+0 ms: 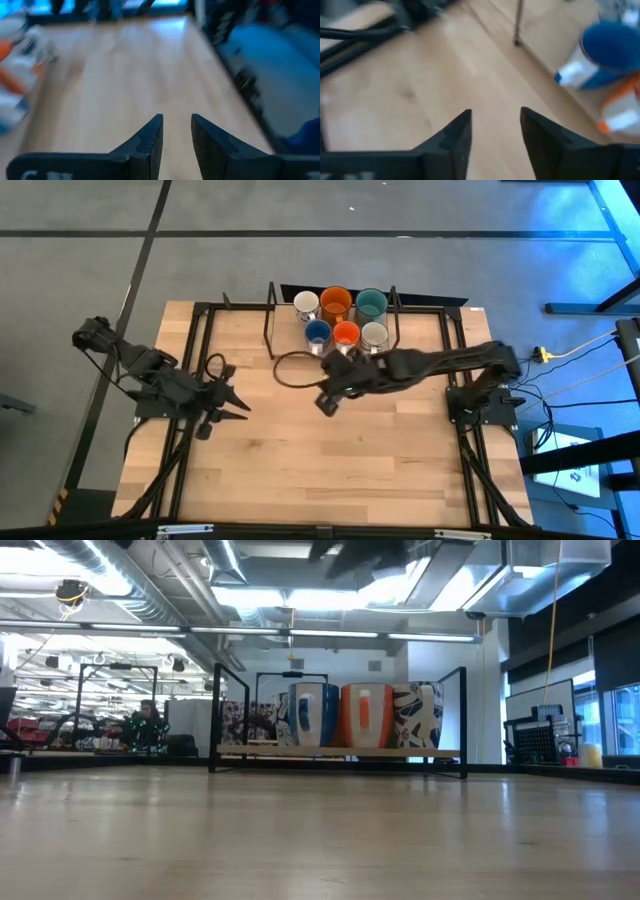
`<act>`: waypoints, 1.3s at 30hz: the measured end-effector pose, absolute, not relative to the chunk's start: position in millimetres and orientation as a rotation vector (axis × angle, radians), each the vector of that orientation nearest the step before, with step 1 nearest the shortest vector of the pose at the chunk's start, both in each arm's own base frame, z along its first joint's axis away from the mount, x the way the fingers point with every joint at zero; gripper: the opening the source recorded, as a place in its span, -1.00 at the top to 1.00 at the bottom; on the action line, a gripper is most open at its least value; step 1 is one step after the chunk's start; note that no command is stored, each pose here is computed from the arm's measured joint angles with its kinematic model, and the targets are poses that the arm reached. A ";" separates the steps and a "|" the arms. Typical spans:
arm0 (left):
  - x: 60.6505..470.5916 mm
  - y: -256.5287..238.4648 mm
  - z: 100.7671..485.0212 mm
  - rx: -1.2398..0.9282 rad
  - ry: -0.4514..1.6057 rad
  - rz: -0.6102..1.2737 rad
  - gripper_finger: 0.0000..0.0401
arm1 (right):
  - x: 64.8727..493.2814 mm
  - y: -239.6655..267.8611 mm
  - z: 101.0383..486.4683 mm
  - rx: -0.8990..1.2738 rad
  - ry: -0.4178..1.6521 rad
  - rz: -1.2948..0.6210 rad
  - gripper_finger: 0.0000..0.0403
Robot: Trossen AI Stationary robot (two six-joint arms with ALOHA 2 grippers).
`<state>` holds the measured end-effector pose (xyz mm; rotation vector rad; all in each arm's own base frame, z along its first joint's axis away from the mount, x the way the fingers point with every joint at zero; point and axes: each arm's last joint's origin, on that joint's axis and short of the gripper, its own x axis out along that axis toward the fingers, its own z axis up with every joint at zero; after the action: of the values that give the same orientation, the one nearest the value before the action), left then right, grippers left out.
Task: Place coffee mugs
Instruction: Return to Home Position
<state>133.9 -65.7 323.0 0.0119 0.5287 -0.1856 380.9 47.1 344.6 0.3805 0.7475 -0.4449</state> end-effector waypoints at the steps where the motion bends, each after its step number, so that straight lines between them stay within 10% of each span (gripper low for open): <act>1: 134.5 -64.8 319.1 -0.002 0.488 -0.214 0.54 | 374.4 48.0 350.7 0.361 0.724 -0.409 0.30; 9: 125.9 -43.1 298.7 -0.052 0.158 -0.276 0.80 | 312.4 40.0 358.4 0.334 0.415 -0.193 0.96; 23: 105.3 -15.9 282.7 -0.038 0.107 0.076 0.93 | 177.0 20.2 263.7 0.363 0.108 -0.102 0.86; 39: 101.3 -13.0 266.1 0.000 0.072 0.046 0.90 | 110.4 11.9 193.3 0.268 0.009 -0.016 0.86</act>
<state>101.3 -13.0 266.1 -0.0003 0.0722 0.0460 110.4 11.9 193.3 0.2684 0.0094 -0.0163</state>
